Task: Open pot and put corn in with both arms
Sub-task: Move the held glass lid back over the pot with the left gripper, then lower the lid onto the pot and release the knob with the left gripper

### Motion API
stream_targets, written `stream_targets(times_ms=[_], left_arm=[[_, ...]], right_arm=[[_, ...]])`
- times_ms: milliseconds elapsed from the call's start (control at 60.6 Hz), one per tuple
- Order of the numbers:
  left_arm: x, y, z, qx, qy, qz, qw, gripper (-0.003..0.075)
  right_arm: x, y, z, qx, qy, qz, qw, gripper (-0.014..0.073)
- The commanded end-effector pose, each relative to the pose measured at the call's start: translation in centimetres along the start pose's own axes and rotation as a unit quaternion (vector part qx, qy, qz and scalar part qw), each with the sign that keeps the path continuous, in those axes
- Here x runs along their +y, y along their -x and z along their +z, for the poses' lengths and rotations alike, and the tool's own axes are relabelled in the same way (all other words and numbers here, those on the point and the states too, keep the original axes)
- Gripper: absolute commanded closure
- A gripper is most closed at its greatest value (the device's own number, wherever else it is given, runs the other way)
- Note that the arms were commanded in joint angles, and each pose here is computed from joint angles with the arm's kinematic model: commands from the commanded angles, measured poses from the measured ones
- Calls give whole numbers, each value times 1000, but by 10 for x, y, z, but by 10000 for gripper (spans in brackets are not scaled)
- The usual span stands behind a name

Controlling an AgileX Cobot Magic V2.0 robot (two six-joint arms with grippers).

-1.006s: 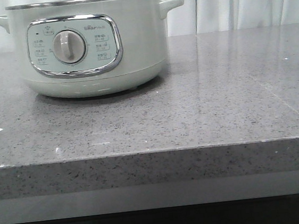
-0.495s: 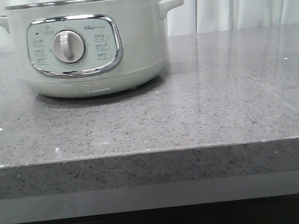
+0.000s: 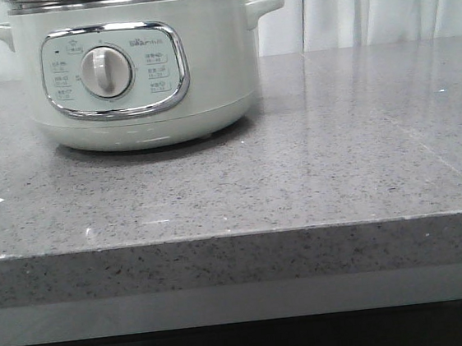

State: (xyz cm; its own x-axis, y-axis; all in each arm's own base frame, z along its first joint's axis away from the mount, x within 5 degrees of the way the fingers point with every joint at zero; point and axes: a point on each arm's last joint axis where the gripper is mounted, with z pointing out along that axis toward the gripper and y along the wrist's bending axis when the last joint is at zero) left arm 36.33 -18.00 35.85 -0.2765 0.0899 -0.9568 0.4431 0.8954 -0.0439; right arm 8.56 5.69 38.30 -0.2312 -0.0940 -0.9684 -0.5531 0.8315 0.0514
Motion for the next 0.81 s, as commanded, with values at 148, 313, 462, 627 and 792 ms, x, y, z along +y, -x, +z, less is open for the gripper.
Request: stream_targets(times_ms=[148,313,462,627,792], left_arm=[[-3,47,-26,-125,-1,-5,992,511],[-3,46,-26,-124,-1,-5,992,511],[-3,43,-23,-108,-2,-5,994,511],[-3,36,-18,-85,-2,-5,996,511],[-3,34,-17,-79,-3,-5,997,511]], right_arm=[[0,14,-4,-52,-3,0,999,13],[0,14,-4,-52,-3,0,999,13],[0,14,-4,-52,-3,0,999,13],[0,14,-4,-52,-3,0,999,13],[0,14,-4,-52,-3,0,999,13]])
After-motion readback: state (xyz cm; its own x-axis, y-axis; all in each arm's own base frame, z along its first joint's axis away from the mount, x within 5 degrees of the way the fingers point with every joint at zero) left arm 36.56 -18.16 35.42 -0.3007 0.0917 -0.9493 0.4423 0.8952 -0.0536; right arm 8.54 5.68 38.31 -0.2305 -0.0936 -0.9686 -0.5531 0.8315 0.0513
